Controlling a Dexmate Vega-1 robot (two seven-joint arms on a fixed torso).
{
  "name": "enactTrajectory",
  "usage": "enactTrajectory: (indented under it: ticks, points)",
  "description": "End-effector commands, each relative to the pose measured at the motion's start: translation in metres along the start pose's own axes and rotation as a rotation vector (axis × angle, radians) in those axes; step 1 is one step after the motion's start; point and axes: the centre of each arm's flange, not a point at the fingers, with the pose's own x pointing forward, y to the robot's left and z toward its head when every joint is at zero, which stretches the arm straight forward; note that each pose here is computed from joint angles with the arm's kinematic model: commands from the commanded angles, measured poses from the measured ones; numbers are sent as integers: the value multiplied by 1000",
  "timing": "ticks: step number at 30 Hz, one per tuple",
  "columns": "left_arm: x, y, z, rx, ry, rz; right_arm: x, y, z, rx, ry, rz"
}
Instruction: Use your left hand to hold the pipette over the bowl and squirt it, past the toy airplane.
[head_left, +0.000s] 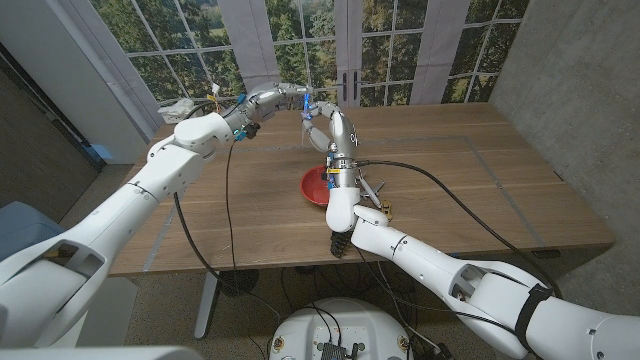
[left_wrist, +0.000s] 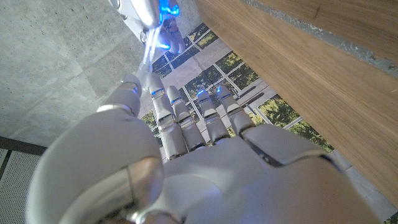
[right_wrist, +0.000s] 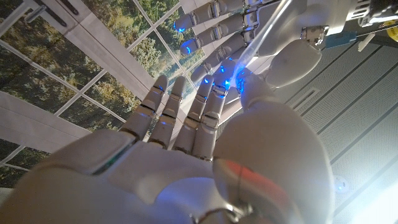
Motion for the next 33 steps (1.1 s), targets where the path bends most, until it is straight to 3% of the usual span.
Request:
enactTrajectory:
  ticks: [1,19,33]
  points:
    - [4,-4,5,14,2,-1,0,-5,-5,3,15,-7]
    - [5,-9,11,19,9,7,-5,-12,-10,4,50,-12]
    - [8,-15,15,30,5,-5,-10,-24,-24,50,74,1]
